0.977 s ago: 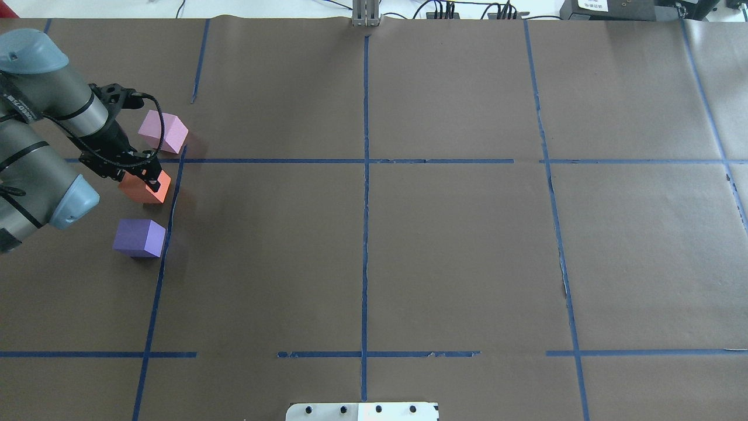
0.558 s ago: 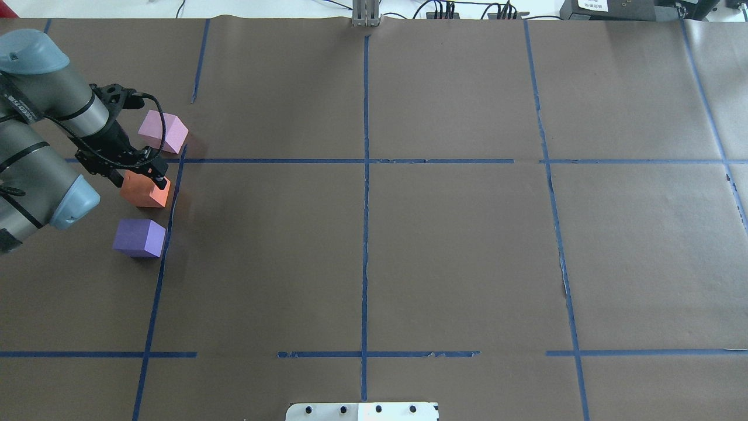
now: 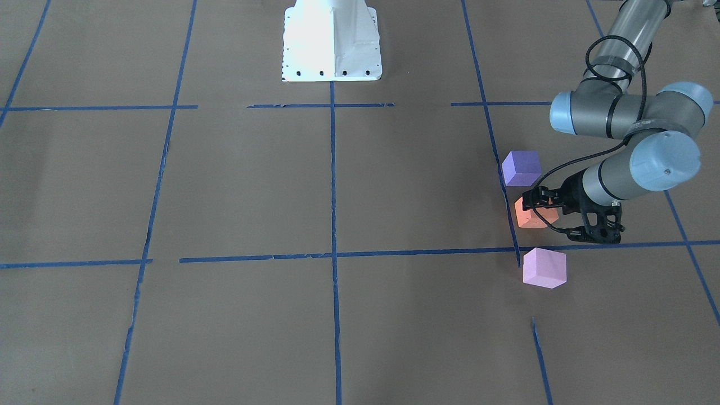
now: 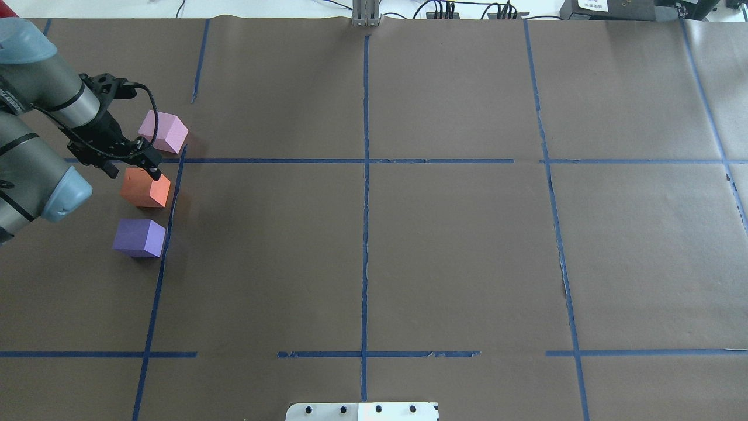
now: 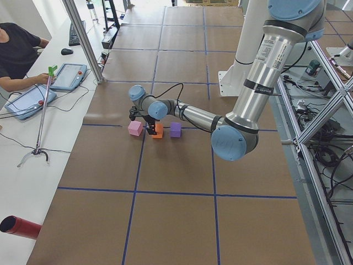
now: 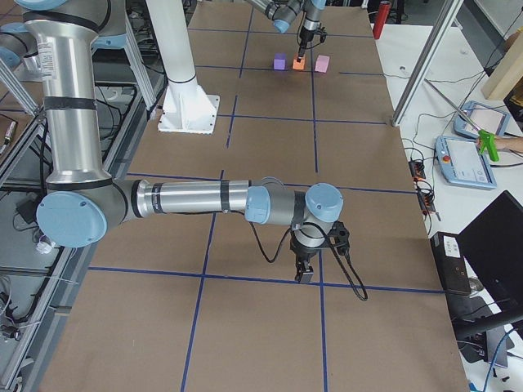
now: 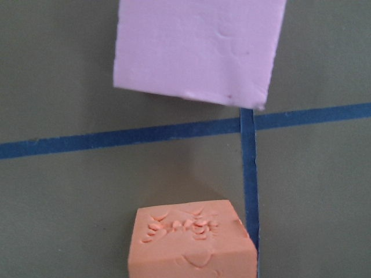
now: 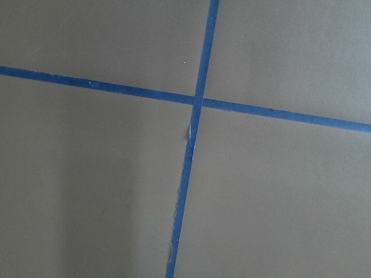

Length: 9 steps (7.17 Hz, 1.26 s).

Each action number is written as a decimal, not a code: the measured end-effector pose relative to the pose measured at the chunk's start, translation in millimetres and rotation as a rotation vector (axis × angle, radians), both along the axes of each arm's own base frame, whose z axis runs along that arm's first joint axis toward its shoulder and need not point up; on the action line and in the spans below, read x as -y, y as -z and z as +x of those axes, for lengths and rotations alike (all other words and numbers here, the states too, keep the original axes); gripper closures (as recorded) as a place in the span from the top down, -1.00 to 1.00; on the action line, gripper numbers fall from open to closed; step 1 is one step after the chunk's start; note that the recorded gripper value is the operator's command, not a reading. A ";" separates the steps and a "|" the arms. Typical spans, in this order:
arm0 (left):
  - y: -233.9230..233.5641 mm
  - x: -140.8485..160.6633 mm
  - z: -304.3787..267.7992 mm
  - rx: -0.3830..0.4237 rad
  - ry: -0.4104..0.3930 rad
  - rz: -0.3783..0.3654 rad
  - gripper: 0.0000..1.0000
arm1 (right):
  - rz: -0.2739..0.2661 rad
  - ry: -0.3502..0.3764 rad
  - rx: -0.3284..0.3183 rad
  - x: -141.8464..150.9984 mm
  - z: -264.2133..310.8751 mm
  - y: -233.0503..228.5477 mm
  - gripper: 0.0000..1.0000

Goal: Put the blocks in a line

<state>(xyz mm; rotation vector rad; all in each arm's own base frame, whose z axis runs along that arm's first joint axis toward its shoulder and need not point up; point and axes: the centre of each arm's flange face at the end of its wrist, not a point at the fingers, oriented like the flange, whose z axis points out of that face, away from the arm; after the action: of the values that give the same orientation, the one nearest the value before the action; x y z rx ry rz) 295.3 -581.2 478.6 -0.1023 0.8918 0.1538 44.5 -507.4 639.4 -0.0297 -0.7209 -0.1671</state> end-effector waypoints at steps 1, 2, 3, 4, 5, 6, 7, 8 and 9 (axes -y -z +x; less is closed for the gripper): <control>7.7 9.6 -27.2 -0.007 0.034 0.022 1.00 | 0.000 0.000 0.000 0.0 0.0 0.0 1.00; 15.8 15.2 -57.1 -0.009 0.065 0.040 1.00 | -0.001 0.000 0.000 0.0 0.0 -0.1 1.00; 19.7 15.0 -87.1 -0.001 0.081 0.051 1.00 | 0.000 0.000 0.000 0.0 0.0 0.0 1.00; 15.5 13.4 -122.7 0.016 0.070 0.072 1.00 | 0.000 0.000 0.000 0.0 0.0 0.0 1.00; 0.1 12.3 -166.0 0.036 0.047 0.098 1.00 | 0.000 0.000 0.000 0.0 0.0 0.1 1.00; -26.3 5.8 -212.5 0.052 0.026 0.120 1.00 | 0.000 0.000 0.000 0.0 0.0 0.1 1.00; -60.8 -9.6 -260.5 0.070 0.014 0.141 1.00 | 0.000 0.000 0.000 0.0 0.0 0.0 1.00; -98.4 -33.5 -306.2 0.093 -0.001 0.164 1.00 | 0.000 0.000 0.000 0.0 0.0 -0.1 1.00; -132.0 -61.1 -338.5 0.106 -0.018 0.173 1.00 | 0.000 0.001 0.000 0.0 0.0 -0.1 1.00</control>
<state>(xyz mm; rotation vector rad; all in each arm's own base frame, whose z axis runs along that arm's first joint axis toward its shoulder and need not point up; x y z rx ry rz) -43.2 -520.1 610.6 0.0422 0.7684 0.2393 44.5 -507.4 639.5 -0.0295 -0.7209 -0.1678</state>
